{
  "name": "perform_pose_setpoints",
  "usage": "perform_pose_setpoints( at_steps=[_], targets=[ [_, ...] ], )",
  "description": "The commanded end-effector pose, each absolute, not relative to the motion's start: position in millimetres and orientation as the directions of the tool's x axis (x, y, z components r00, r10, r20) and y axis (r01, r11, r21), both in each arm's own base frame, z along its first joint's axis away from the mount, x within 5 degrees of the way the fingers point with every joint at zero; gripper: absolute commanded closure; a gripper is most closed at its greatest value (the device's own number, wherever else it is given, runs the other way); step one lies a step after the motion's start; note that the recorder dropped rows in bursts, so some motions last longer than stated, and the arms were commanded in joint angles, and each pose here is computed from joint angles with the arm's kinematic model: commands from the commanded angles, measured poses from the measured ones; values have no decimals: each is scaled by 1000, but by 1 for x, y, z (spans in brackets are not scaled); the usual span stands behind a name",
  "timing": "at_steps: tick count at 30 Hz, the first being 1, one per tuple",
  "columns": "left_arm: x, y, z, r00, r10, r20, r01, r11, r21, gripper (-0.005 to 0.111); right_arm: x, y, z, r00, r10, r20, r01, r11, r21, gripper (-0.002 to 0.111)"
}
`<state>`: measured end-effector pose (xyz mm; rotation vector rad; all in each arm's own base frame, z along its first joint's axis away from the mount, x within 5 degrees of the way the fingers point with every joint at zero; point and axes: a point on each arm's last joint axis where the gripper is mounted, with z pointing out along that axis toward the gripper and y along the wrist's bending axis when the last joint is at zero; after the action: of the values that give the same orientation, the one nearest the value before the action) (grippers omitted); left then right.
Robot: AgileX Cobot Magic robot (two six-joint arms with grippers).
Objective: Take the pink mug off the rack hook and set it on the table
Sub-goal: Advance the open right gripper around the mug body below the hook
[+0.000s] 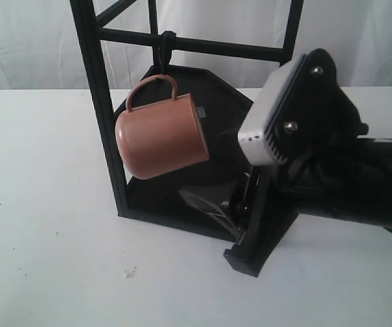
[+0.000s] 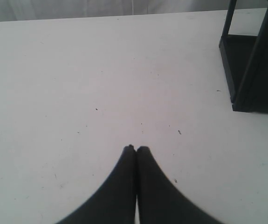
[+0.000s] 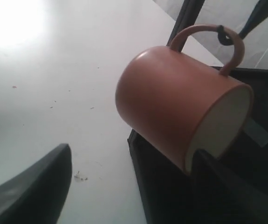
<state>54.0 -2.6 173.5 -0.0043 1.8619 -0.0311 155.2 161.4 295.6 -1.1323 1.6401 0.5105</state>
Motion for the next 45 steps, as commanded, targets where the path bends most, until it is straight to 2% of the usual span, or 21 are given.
perform_pose_setpoints(
  at_steps=[1, 25, 30, 45],
  targets=[
    [54, -2, 173, -282, -25, -959, 8, 1000, -29, 107, 161, 168, 291, -42, -433, -900, -819, 532, -217, 41],
    [54, -3, 173, -282, -25, -959, 10, 1000, -29, 107, 164, 177, 286, -54, -452, -890, -809, 543, -226, 42],
    [54, -3, 173, -282, -25, -959, 10, 1000, -29, 107, 166, 181, 294, -49, -427, -903, -817, 537, -210, 42],
    [54, -3, 173, -282, -25, -959, 10, 1000, -29, 107, 175, 189, 283, -90, -451, -888, -819, 540, -191, 42]
  ],
)
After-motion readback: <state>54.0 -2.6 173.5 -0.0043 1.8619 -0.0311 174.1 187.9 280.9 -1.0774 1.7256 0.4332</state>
